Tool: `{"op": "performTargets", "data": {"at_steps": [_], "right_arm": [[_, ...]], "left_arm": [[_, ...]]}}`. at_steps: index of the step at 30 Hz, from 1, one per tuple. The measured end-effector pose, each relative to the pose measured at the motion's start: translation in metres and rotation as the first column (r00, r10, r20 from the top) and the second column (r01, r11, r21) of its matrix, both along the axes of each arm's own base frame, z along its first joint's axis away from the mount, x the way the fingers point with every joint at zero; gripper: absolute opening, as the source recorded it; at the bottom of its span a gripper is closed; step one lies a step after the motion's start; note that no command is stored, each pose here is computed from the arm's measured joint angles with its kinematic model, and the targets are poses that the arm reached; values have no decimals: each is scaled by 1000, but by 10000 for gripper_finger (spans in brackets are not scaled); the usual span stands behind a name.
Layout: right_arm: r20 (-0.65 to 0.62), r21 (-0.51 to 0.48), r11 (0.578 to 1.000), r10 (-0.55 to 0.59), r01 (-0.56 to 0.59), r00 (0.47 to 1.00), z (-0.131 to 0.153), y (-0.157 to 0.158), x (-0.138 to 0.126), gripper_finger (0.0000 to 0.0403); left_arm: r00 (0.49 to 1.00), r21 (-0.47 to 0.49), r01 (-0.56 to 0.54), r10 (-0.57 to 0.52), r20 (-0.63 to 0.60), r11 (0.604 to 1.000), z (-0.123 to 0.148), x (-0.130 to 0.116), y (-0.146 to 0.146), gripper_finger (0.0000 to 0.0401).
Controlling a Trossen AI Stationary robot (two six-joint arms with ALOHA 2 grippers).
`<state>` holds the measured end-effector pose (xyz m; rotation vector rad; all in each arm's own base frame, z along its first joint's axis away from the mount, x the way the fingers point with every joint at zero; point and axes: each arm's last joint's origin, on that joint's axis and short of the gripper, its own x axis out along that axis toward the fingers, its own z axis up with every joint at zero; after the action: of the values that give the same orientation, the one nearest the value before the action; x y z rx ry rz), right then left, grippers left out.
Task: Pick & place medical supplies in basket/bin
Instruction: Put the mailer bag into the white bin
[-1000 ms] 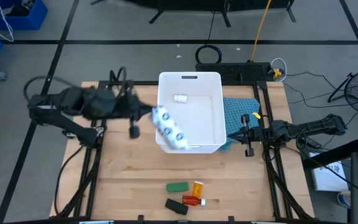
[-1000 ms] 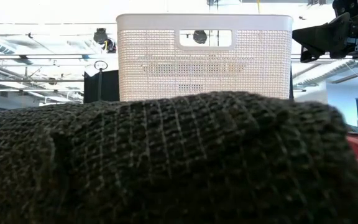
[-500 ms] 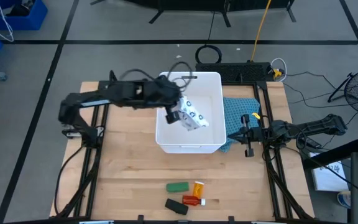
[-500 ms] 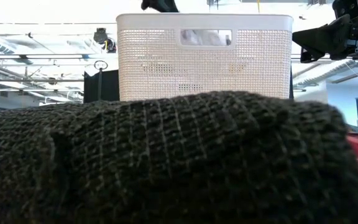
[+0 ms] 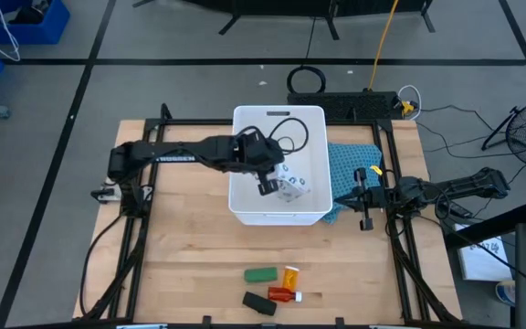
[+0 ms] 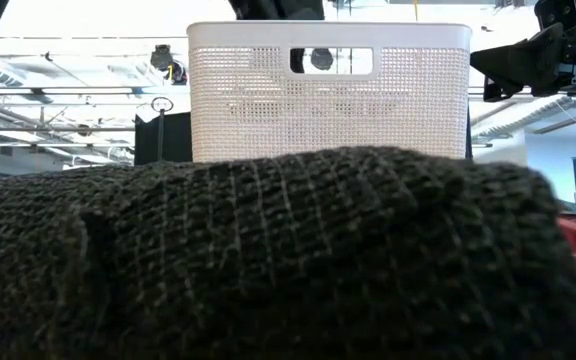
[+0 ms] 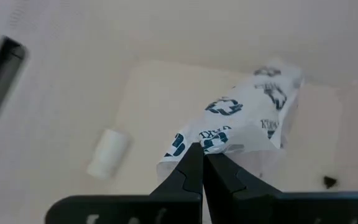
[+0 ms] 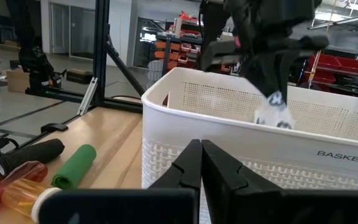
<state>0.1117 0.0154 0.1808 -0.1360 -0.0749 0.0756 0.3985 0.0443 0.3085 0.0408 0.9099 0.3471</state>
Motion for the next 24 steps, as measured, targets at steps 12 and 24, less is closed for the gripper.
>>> {"op": "performTargets", "data": {"at_steps": [12, 24], "right_arm": [[10, -8, 1000, -1, 1, 1000, 1, 0, 0, 0], [15, -26, 1000, -3, 3, 1000, 1, 0, 0, 0]], "left_arm": [[992, -111, -112, 105, -70, 987, -62, -12, 4, 0], [978, -8, 112, -112, -175, 994, -82, -18, 0, 78]]}}
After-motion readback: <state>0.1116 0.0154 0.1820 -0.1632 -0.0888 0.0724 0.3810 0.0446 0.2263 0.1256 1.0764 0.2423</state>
